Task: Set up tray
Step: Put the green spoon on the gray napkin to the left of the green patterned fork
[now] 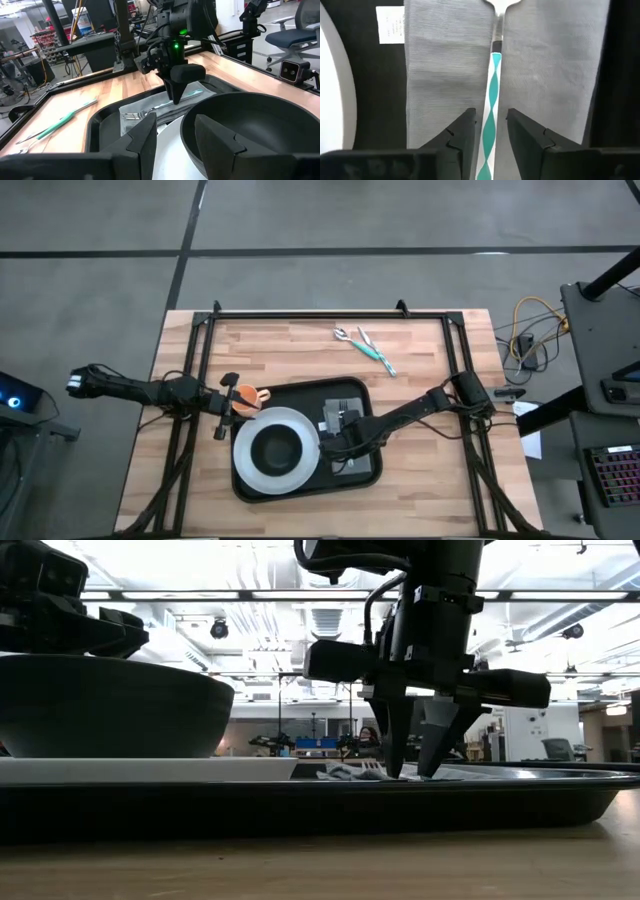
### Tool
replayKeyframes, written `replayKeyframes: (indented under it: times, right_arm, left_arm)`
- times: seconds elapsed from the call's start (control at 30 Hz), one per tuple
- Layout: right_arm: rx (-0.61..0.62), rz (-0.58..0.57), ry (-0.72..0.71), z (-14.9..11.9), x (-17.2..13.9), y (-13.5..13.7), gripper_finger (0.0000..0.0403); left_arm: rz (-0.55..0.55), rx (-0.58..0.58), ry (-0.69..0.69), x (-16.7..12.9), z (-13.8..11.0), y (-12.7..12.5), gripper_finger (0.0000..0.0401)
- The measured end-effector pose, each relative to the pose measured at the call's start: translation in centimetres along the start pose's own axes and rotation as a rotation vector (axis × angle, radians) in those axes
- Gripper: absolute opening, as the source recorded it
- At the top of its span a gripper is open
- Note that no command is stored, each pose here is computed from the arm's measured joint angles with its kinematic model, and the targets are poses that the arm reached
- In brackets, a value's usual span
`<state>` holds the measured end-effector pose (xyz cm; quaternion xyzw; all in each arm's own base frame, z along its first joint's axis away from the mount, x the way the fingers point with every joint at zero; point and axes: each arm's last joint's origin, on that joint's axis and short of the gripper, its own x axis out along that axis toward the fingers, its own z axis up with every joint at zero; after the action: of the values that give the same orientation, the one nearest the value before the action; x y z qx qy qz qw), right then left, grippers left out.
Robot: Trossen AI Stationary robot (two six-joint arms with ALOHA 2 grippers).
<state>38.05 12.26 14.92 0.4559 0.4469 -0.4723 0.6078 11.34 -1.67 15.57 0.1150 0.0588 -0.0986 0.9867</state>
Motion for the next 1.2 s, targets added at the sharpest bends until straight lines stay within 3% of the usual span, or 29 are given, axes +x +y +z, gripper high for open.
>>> replayKeyframes:
  times: [0.3,0.6,0.83,1.2]
  right_arm:
    - [-0.147,0.011,-0.006,2.0,-2.3,-0.4,0.0126]
    - [-0.472,0.031,-0.094,6.3,-4.6,-0.5,0.0134]
    - [-0.512,0.029,-0.189,10.4,-5.8,-0.9,0.0122]
    - [-0.609,-0.008,-0.213,13.3,-5.6,-1.2,0.0111]
  left_arm:
    - [0.0,0.0,0.001,0.0,0.0,0.0,0.0116]
    - [0.0,0.0,0.0,0.0,0.0,0.0,0.0116]
    - [0.0,0.0,0.0,0.0,0.0,0.0,0.0116]
    - [0.0,0.0,0.0,0.0,0.0,0.0,0.0116]
